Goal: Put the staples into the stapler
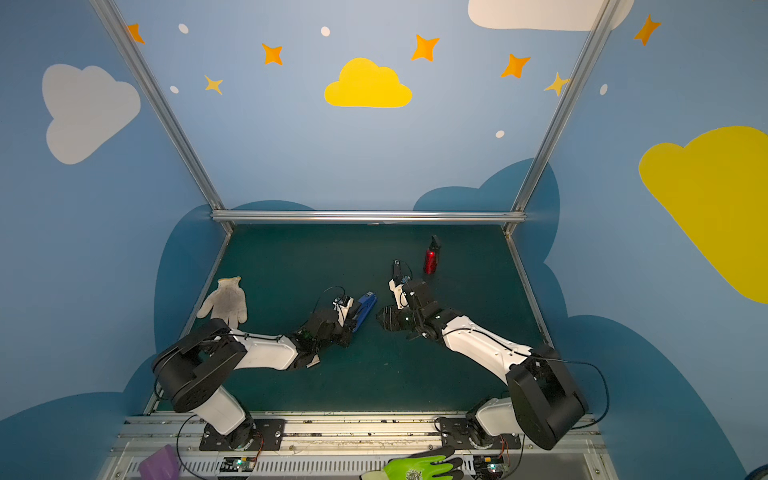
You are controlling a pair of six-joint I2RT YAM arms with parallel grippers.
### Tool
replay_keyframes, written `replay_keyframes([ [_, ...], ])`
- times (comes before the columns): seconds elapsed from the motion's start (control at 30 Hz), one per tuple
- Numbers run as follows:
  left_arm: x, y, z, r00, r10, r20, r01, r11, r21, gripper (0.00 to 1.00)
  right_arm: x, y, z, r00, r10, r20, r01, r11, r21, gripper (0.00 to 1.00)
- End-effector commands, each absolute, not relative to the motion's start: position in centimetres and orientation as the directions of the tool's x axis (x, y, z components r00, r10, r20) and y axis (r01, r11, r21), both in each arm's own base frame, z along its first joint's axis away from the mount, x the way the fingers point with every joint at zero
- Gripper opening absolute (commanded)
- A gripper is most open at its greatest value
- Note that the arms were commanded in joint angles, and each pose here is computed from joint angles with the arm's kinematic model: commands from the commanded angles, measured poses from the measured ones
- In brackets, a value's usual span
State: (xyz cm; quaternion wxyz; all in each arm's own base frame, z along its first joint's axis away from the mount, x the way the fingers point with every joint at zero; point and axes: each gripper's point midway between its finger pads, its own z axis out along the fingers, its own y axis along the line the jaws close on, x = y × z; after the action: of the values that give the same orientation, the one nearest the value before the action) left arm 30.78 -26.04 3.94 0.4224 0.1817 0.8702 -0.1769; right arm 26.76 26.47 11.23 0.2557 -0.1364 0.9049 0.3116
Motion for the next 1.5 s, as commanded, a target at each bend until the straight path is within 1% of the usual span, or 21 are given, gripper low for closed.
replay_keyframes([
  [0.0,30.6,-26.4,3.4,-0.601,0.174,-0.78,0.457,0.876,-0.156,0.15,26.6,25.6,10.9,-0.838,-0.073,-0.541,-0.383,0.785,0.487,0.57],
  [0.1,30.1,-26.1,3.0,-0.611,0.187,-0.769,0.451,0.881,-0.144,0.21,26.8,25.4,10.7,-0.839,-0.064,-0.541,-0.376,0.787,0.489,0.57],
  [0.23,29.2,-26.0,3.1,-0.62,0.193,-0.761,0.458,0.876,-0.152,0.26,27.0,25.4,10.7,-0.839,-0.061,-0.54,-0.374,0.785,0.493,0.57],
  [0.3,28.8,-26.0,3.6,-0.619,0.188,-0.762,0.468,0.868,-0.166,0.33,27.0,25.3,10.8,-0.839,-0.06,-0.541,-0.373,0.786,0.492,0.57],
  [0.4,27.9,-26.2,4.5,-0.622,0.202,-0.757,0.49,0.854,-0.174,0.38,27.1,24.9,10.7,-0.84,-0.056,-0.54,-0.368,0.791,0.489,0.57],
  [0.5,27.1,-26.0,5.6,-0.626,0.217,-0.749,0.502,0.848,-0.173,0.39,27.2,24.4,10.8,-0.838,-0.047,-0.544,-0.362,0.793,0.49,0.57],
  [0.63,26.6,-25.1,7.6,-0.644,0.209,-0.735,0.482,0.858,-0.179,0.44,27.2,23.6,11.2,-0.838,-0.034,-0.545,-0.353,0.795,0.493,0.57],
  [0.67,26.4,-25.0,8.3,-0.649,0.206,-0.733,0.477,0.86,-0.181,0.48,27.1,23.5,11.5,-0.836,-0.034,-0.547,-0.356,0.793,0.495,0.57],
  [0.7,26.5,-24.7,9.0,-0.66,0.185,-0.728,0.451,0.873,-0.187,0.52,27.0,23.4,11.7,-0.836,-0.036,-0.547,-0.36,0.788,0.499,0.58],
  [0.77,27.2,-23.7,10.0,-0.696,0.129,-0.706,0.363,0.912,-0.192,0.57,26.6,23.3,12.2,-0.838,-0.046,-0.544,-0.371,0.779,0.506,0.6],
  [0.83,27.4,-23.7,10.8,-0.738,0.142,-0.659,0.355,0.913,-0.201,0.57,25.9,23.6,12.7,-0.84,-0.07,-0.538,-0.397,0.755,0.522,0.61],
  [0.97,28.3,-23.7,11.1,-0.836,0.185,-0.517,0.322,0.928,-0.188,0.57,24.1,24.4,14.2,-0.835,-0.121,-0.536,-0.463,0.681,0.568,0.65],
  [1.07,28.4,-24.6,10.7,-0.876,0.241,-0.418,0.349,0.914,-0.205,0.57,22.6,24.9,15.2,-0.829,-0.158,-0.536,-0.506,0.618,0.602,0.66],
  [1.13,28.5,-25.3,10.5,-0.887,0.283,-0.364,0.372,0.906,-0.201,0.57,21.9,24.9,15.6,-0.823,-0.164,-0.544,-0.522,0.595,0.611,0.66],
  [1.27,29.4,-25.4,9.3,-0.907,0.32,-0.273,0.366,0.92,-0.139,0.56,21.1,24.2,15.4,-0.823,-0.158,-0.545,-0.519,0.6,0.609,0.66],
  [1.37,30.1,-25.4,8.4,-0.915,0.332,-0.227,0.36,0.928,-0.093,0.55,21.1,24.1,15.7,-0.819,-0.15,-0.553,-0.52,0.602,0.606,0.65],
  [1.47,30.6,-25.5,7.7,-0.917,0.347,-0.195,0.365,0.929,-0.061,0.53,20.6,23.8,14.6,-0.832,-0.156,-0.533,-0.504,0.612,0.609,0.65],
])
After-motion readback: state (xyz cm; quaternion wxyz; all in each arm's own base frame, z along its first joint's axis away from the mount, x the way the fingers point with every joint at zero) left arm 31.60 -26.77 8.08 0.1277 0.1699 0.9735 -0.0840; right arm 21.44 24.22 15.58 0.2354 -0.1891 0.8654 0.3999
